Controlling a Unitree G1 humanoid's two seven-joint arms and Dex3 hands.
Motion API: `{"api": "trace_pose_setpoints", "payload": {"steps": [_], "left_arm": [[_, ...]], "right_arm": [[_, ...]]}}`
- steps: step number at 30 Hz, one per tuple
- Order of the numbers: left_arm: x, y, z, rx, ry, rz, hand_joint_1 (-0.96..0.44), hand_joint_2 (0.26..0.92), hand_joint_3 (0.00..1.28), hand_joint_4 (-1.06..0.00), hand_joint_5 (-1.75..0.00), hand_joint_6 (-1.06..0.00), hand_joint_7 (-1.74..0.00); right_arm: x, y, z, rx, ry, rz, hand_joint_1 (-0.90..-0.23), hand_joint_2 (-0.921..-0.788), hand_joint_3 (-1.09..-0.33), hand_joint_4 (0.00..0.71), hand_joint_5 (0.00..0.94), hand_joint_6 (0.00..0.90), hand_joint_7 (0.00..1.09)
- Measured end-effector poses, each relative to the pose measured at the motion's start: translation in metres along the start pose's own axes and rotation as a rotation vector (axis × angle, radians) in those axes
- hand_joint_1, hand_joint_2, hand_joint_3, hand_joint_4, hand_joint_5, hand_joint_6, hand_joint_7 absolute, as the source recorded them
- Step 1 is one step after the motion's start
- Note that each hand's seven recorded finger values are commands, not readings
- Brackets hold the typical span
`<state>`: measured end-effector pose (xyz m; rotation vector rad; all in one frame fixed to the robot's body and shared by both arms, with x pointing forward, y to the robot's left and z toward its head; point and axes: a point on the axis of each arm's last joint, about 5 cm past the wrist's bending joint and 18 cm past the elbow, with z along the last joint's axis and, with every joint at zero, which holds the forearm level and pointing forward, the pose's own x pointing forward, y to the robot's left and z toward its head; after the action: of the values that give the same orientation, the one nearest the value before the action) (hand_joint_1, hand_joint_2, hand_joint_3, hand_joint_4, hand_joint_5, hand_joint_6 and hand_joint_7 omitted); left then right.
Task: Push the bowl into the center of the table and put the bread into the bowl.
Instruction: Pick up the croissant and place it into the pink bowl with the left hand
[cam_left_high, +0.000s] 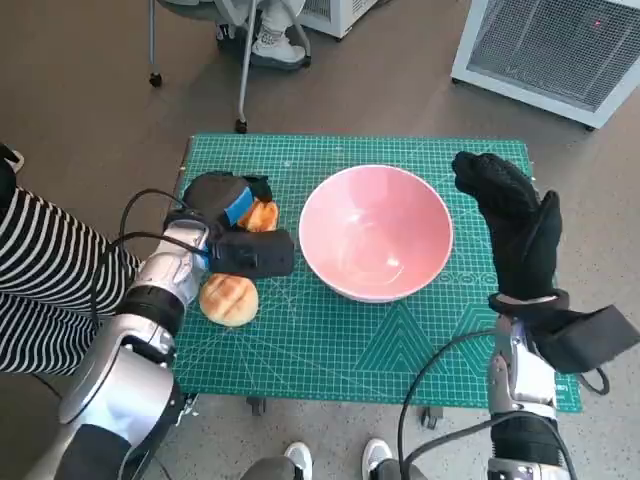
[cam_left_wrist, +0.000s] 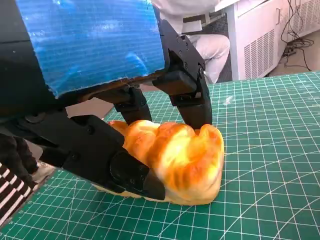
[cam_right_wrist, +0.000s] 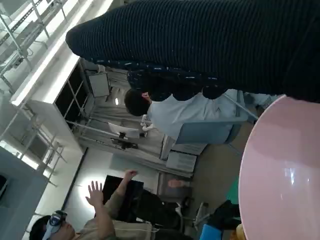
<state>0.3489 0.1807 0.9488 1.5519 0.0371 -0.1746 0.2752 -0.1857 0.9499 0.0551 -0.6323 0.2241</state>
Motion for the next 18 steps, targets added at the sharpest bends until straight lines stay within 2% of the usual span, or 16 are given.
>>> {"api": "trace_pose_setpoints", "payload": {"steps": [18], "left_arm": [[0.0001,0.0010,-0.0008,-0.002,0.002,0.005,0.00,0.920,0.02,-0.72,-1.12,-0.70,-1.10]], "right_arm": [[0.0021,0.0001,-0.0011,0.002,0.005,0.002,-0.729,-0.921,-0.801,0.133,0.000,0.030,0.49]]}}
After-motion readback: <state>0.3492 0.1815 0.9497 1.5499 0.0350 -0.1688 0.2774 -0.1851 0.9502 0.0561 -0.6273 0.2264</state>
